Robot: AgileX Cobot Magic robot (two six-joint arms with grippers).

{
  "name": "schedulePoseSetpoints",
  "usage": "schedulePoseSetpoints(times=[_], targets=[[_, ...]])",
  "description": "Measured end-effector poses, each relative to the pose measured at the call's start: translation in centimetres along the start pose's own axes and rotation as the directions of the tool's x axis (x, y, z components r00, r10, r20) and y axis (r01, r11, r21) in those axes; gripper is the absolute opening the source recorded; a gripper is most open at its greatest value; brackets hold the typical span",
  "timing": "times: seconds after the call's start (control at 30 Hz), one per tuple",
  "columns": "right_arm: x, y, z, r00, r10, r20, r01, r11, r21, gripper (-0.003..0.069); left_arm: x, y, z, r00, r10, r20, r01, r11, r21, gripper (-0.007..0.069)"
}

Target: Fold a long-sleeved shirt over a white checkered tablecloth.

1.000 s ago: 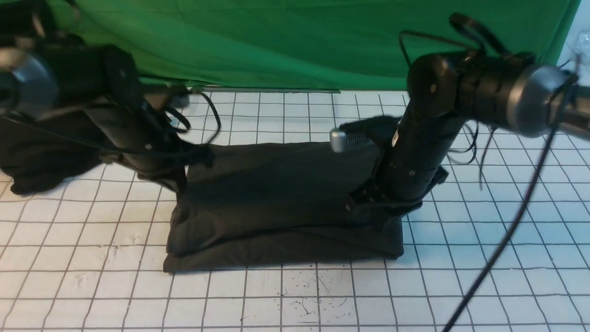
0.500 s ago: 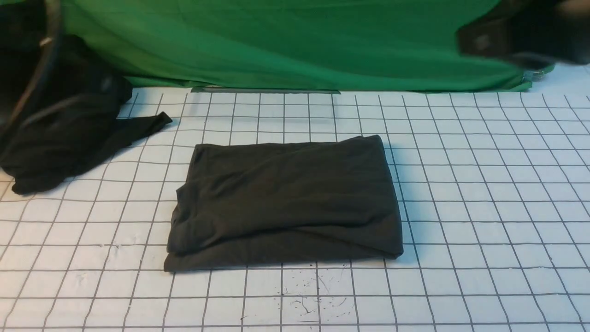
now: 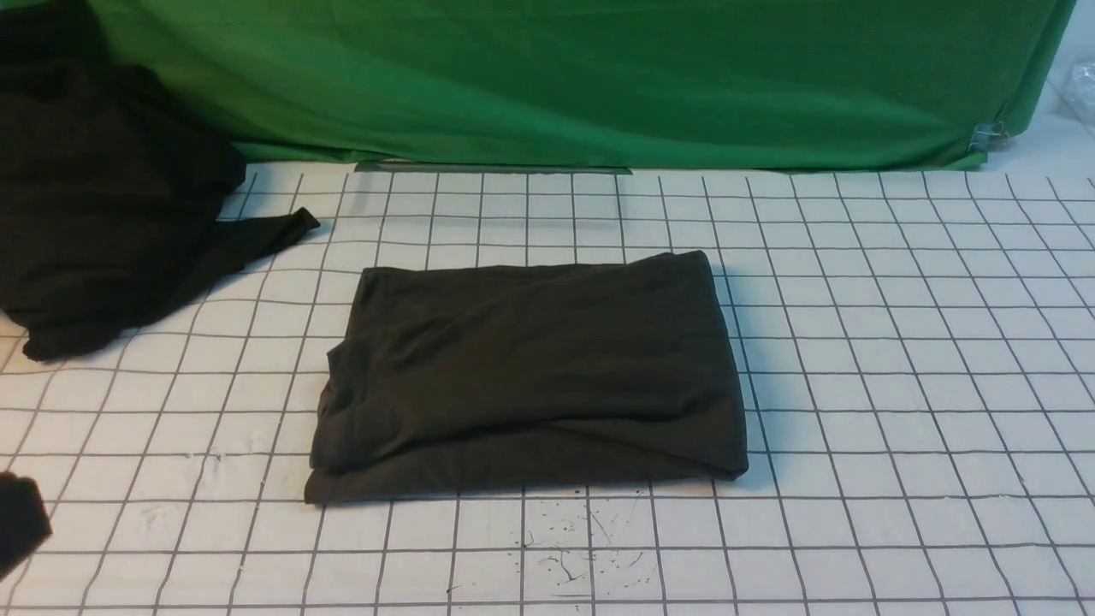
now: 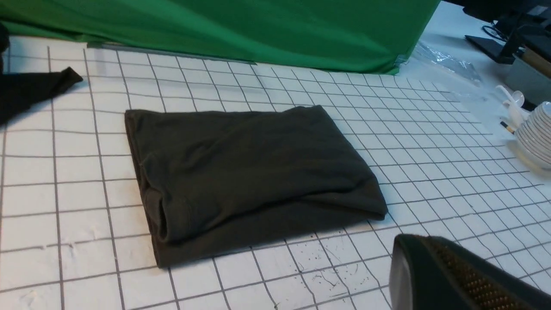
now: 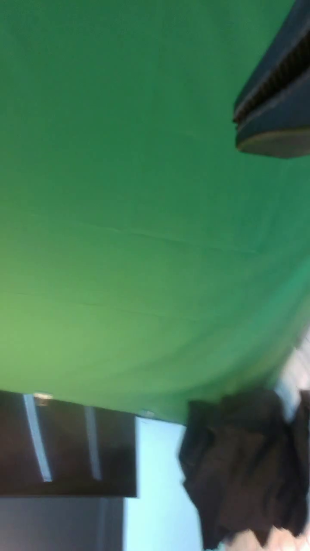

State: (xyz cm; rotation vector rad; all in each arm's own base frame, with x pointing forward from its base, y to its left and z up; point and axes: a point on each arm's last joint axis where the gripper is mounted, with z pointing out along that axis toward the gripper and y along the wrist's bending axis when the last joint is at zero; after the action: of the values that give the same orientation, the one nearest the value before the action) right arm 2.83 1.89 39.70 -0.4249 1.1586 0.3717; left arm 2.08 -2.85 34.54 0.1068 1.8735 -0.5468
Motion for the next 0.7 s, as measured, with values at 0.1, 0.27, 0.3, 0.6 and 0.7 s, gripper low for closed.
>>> schedulePoseSetpoints(times=[0.1,0.27,0.3,0.6,0.7], targets=[[-0.2,0.0,-2.0,0.998,-0.014,0.064,0.013,1.000,0.010,0.0006,0.7,0.2,0.2,1.000,-0.009,-0.015,0.009,1.000,0.003,0.0011],[-1.0,-0.1,-4.6,0.986,-0.019,0.163,0.015,1.000,0.025,0.0006,1.1,0.4,0.6,1.000,-0.013,-0.024,0.013,1.000,-0.004,0.0011],[-1.1,-0.1,-4.9,0.984,-0.019,0.176,0.015,1.000,0.027,0.0006,1.0,0.4,0.6,1.000,-0.013,-0.018,0.013,1.000,-0.004,0.0011],[-0.8,0.0,-5.1,0.988,0.013,0.152,-0.016,1.000,0.014,0.0019,0.9,0.5,0.6,1.000,-0.009,-0.002,0.009,1.000,-0.007,0.0011],[-0.5,0.1,-5.1,0.992,0.031,0.120,-0.032,0.999,0.005,0.0020,0.9,0.5,0.6,1.000,-0.007,-0.002,0.007,1.000,-0.010,0.0011]])
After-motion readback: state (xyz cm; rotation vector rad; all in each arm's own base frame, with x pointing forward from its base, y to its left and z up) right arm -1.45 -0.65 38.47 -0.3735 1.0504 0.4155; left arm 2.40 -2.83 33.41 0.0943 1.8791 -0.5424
